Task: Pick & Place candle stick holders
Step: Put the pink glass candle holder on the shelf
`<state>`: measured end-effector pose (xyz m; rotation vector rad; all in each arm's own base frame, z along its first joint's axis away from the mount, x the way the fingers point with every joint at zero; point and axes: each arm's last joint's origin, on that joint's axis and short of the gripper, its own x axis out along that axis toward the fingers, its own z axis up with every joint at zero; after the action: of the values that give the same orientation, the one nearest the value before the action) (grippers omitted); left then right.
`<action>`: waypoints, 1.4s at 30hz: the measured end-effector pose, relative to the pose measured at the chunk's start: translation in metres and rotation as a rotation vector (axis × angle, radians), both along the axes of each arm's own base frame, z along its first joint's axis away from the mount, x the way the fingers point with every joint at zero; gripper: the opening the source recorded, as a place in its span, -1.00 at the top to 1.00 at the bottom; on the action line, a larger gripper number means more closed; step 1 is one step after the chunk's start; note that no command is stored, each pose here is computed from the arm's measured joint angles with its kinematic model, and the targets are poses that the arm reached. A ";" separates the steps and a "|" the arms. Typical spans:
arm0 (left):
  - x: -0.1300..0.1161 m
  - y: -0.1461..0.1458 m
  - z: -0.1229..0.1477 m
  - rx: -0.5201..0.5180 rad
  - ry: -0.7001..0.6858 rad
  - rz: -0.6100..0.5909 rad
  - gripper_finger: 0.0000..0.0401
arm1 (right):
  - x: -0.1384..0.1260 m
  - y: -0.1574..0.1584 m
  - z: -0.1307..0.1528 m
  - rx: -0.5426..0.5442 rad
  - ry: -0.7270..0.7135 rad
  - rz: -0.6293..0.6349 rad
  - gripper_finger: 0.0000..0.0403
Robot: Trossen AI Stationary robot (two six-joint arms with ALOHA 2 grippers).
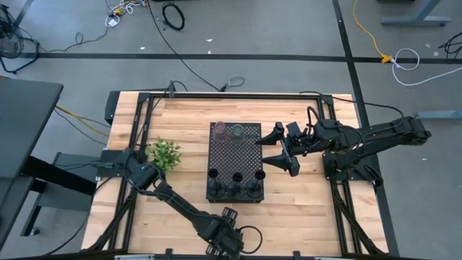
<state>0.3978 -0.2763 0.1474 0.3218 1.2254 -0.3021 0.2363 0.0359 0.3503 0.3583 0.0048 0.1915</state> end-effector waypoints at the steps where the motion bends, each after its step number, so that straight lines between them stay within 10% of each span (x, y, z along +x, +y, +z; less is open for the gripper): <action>1: 0.000 0.000 0.001 0.003 -0.004 0.006 -0.12 | 0.000 0.000 0.000 0.000 0.001 0.000 -0.68; 7: -0.001 0.001 0.002 -0.023 0.015 0.060 0.29 | 0.000 0.000 -0.001 -0.001 0.008 0.000 -0.68; 19: -0.013 -0.009 0.014 -0.016 0.016 0.062 0.31 | 0.000 0.000 -0.002 -0.003 0.024 0.000 -0.68; 42: -0.122 -0.014 0.222 -0.037 -0.626 0.079 0.32 | 0.000 -0.001 -0.004 0.003 0.037 -0.027 -0.68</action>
<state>0.2758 -0.2901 0.3695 0.3041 0.6132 -0.1365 0.2366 0.0351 0.3468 0.3644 0.0361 0.1583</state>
